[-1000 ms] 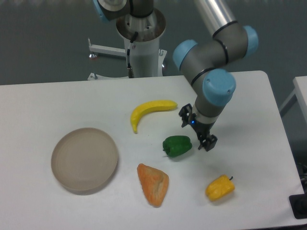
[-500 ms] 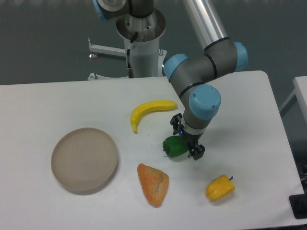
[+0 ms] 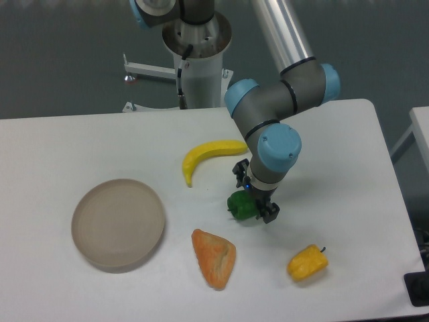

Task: Pick up the green pepper from the table
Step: 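Close the gripper around the green bell pepper, then lift the held green pepper up off the table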

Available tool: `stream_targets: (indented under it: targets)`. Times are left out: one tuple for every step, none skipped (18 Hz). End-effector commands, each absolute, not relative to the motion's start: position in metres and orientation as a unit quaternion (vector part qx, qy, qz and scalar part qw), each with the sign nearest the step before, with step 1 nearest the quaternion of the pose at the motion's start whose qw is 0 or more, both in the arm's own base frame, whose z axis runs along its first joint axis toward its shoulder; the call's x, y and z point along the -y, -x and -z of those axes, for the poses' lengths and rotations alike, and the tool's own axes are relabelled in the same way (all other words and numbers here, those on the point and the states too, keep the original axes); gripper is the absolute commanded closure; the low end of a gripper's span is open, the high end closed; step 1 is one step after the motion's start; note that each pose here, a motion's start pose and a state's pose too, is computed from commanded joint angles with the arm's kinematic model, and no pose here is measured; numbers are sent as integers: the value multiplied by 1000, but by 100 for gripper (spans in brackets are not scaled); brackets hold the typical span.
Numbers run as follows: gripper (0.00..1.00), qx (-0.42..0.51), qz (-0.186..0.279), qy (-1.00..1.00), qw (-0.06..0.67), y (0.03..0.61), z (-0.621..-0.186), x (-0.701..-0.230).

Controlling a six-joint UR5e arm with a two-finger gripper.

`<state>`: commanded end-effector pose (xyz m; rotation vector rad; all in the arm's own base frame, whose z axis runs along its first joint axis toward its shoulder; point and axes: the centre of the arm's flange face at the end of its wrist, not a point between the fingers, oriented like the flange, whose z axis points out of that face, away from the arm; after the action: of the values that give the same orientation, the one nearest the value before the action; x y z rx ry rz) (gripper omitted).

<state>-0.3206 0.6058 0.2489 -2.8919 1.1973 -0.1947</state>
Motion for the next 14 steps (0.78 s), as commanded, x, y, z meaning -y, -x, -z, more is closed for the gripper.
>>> stream_targets:
  targets:
    - [19, -380, 63, 923, 2, 321, -248, -606]
    - [32, -379, 64, 923, 2, 321, -247, -605]
    - [44, -379, 64, 923, 2, 321, -247, -605]
    - [57, -380, 63, 923, 1, 321, -248, -605]
    - [68, -379, 63, 923, 1, 321, -250, -604]
    - [76, -378, 63, 924, 1, 320, -252, -604]
    - [78, -377, 63, 924, 0, 320, -256, -602]
    - [79, -372, 66, 926, -2, 319, -260, -600]
    - [79, -362, 68, 930, -3, 319, -268, -598]
    - [79, -351, 70, 934, -4, 320, -275, -596]
    - [80, -346, 68, 936, -3, 322, -284, -593]
    - [83, -344, 59, 937, 1, 323, -296, -590]
    - [83, -340, 53, 939, 5, 329, -305, -585]
    - [83, -335, 46, 941, 9, 334, -316, -581]
